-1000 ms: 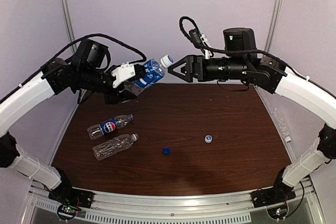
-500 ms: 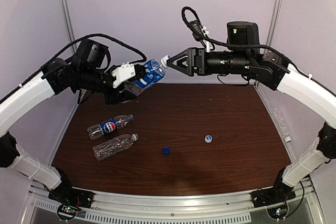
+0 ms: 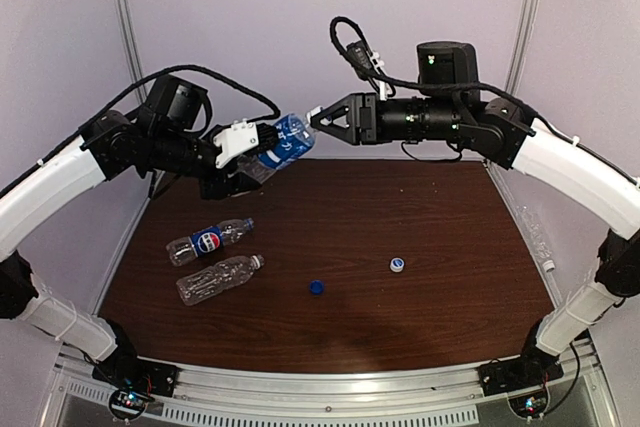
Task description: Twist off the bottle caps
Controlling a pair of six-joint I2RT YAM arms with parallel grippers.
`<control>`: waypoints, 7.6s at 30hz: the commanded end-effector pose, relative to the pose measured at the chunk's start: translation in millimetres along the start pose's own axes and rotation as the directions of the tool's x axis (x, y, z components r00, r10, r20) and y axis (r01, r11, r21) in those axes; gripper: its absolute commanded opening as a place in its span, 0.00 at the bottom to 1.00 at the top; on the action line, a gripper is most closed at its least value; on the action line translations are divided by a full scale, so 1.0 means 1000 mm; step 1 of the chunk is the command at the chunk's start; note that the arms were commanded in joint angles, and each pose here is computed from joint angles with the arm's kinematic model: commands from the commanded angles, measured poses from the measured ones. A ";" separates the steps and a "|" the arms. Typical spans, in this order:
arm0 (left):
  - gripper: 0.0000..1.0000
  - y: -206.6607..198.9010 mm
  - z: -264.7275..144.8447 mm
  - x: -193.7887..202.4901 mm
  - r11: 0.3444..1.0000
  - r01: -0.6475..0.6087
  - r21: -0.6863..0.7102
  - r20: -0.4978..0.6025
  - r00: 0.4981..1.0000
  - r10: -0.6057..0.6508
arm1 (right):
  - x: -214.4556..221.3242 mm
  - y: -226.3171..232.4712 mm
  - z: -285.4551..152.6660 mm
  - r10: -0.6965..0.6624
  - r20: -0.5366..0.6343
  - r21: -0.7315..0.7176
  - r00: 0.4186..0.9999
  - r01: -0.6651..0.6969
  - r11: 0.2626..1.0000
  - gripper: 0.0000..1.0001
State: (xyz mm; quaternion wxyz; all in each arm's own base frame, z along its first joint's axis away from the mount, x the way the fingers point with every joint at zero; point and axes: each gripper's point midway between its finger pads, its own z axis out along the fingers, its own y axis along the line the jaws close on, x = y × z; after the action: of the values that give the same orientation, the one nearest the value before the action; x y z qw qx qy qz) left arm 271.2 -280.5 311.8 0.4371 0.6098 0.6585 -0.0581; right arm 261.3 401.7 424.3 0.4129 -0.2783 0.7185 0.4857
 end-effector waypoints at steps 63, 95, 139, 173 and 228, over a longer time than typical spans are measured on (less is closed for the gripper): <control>0.41 -0.019 0.005 -0.008 0.993 -0.024 0.115 0.036 0.999 0.020 | 0.016 0.002 -0.043 0.148 0.019 0.017 0.989 -0.148 0.989 1.00; 0.41 -0.021 0.008 -0.002 0.993 -0.029 0.114 0.017 0.999 0.027 | 0.020 0.002 -0.023 0.169 0.002 0.011 0.986 -0.169 0.986 0.60; 0.41 -0.044 0.009 -0.007 0.969 -0.033 0.244 0.056 0.998 0.020 | 0.087 0.034 -0.032 -0.950 -0.151 -0.270 0.273 0.913 0.305 0.00; 0.41 -0.041 0.007 -0.004 0.975 -0.028 0.219 0.048 0.999 0.018 | 0.030 0.023 -0.051 -0.003 0.066 0.174 0.998 -0.008 0.985 0.88; 0.41 -0.055 0.013 0.009 0.965 -0.001 0.263 0.016 1.000 -0.004 | 0.090 0.024 -0.035 -0.866 -0.142 -0.171 0.480 0.850 0.499 0.00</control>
State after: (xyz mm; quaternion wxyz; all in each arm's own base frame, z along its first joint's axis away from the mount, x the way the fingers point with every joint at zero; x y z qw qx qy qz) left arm 226.0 -291.9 266.4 0.3435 0.6956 0.6169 -0.1324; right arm 194.7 382.0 379.3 0.5145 -0.5962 0.5569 0.2639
